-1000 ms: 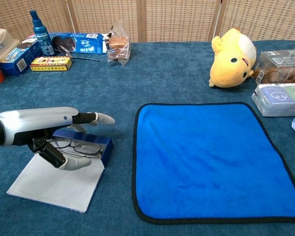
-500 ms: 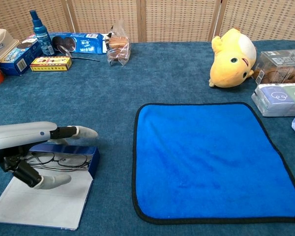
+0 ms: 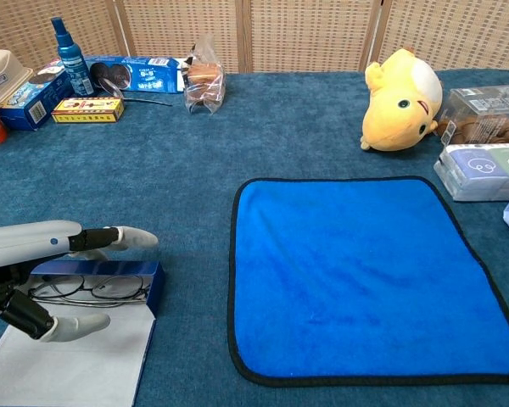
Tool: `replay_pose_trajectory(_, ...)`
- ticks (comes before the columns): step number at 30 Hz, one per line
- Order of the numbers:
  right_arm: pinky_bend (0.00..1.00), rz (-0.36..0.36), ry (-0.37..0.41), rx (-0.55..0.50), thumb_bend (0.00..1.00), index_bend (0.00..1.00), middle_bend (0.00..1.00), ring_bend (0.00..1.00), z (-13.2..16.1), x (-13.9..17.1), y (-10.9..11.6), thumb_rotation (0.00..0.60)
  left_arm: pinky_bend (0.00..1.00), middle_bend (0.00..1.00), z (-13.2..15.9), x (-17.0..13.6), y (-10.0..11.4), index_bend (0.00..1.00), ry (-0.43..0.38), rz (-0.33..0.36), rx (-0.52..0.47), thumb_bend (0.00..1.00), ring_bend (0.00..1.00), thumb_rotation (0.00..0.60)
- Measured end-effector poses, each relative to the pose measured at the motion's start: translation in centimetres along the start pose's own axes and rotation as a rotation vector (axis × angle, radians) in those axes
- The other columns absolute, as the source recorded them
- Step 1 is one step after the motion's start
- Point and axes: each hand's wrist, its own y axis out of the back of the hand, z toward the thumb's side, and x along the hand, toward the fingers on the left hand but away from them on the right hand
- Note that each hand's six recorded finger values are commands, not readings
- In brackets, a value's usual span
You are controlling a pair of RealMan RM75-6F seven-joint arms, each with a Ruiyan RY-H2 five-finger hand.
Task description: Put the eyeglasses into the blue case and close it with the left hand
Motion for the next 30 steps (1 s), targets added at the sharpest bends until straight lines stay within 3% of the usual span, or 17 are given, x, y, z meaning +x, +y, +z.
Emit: replay_pose_trajectory(30,0.16,0.002,0.005,0.002,0.28,0.02,0.16,0.08,-0.4,0.1,0.0,0.565,0.09,0.00,0.0,-2.5,-2.6,0.00,0.001,-0.016,-0.054,0.35,0.00,0.473)
